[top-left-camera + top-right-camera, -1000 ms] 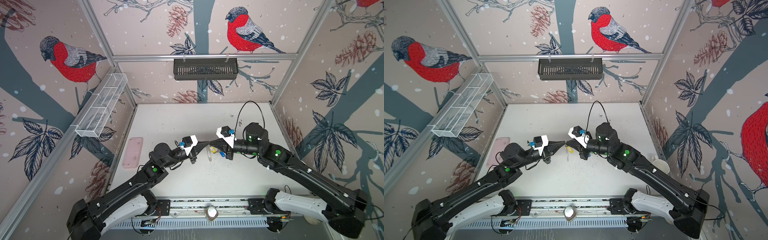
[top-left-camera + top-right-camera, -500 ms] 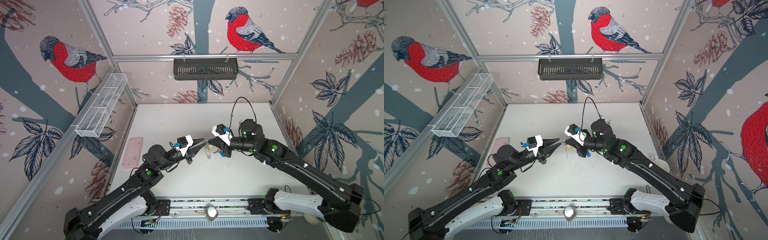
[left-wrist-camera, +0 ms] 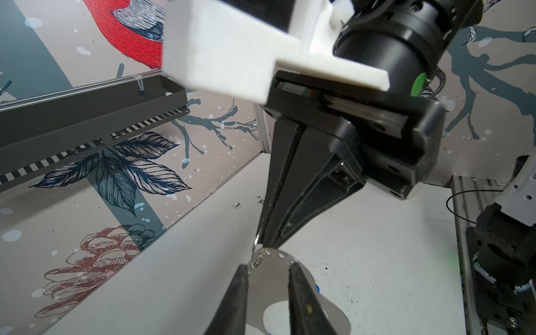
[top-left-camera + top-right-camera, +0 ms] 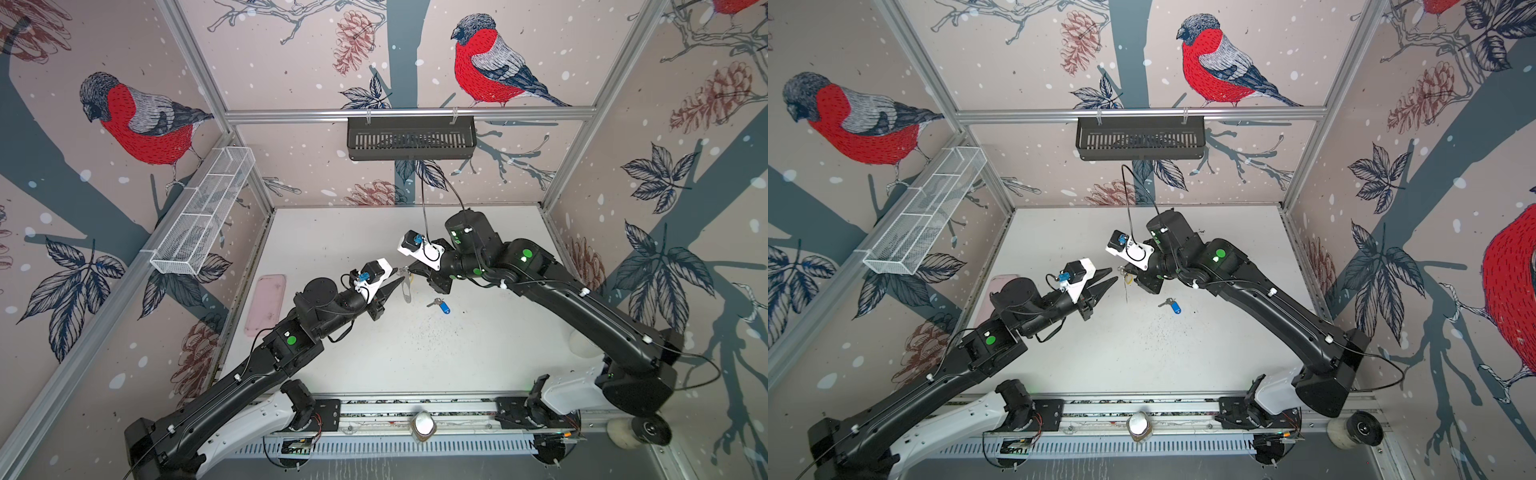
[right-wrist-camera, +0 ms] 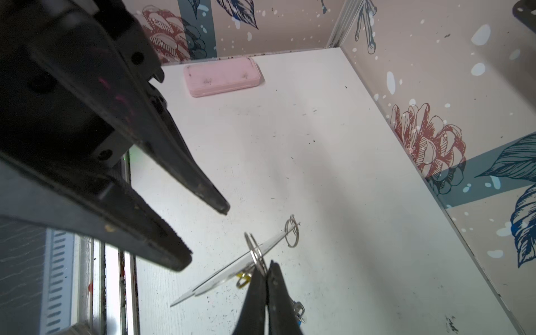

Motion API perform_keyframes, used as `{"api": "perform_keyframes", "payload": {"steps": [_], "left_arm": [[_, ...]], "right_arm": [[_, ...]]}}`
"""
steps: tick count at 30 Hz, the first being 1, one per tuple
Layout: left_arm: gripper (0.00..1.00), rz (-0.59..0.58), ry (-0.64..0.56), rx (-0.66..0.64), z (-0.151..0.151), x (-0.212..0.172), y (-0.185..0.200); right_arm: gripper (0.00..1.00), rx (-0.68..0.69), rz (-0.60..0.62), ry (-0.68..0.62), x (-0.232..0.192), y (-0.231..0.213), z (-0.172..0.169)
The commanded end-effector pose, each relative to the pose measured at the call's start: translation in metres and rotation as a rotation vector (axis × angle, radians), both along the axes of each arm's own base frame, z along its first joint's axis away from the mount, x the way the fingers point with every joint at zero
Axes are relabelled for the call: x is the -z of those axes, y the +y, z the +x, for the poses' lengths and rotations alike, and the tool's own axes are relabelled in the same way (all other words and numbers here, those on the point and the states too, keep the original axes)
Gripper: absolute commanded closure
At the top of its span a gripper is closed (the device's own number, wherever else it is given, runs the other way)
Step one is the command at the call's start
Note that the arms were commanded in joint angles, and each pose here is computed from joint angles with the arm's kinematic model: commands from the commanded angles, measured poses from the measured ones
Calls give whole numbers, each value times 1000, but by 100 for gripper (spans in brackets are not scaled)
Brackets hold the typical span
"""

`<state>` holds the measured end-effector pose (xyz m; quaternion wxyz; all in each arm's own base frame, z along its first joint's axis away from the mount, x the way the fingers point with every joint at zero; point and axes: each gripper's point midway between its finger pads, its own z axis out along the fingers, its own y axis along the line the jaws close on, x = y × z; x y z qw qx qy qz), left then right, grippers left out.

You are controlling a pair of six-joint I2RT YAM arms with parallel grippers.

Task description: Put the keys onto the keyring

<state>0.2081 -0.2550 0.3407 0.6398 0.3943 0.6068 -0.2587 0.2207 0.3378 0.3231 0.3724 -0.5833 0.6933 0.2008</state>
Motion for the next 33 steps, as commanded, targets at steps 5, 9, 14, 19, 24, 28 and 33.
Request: {"api": "perform_keyframes", "payload": {"steps": [5, 9, 14, 19, 24, 28, 33], "left_arm": [[68, 75, -32, -13, 7, 0, -3], [67, 96, -34, 11, 7, 3, -8], [67, 113, -39, 32, 8, 5, -13], [75, 129, -37, 63, 4, 7, -16], [76, 144, -27, 94, 0, 9, -19], [77, 157, -13, 115, 0, 11, -23], [79, 166, -2, 128, 1, 13, -27]], "right_arm": [[100, -40, -105, 13, 10, -7, -9], [100, -62, -100, 17, 10, -3, -12], [100, -78, -101, 20, 11, -1, -14], [100, -90, -89, 14, 8, -2, -17], [100, -101, -82, 10, 7, -3, -20], [100, -106, -78, 10, 6, -2, -21], [100, -114, -70, 3, 3, -2, -23]]}}
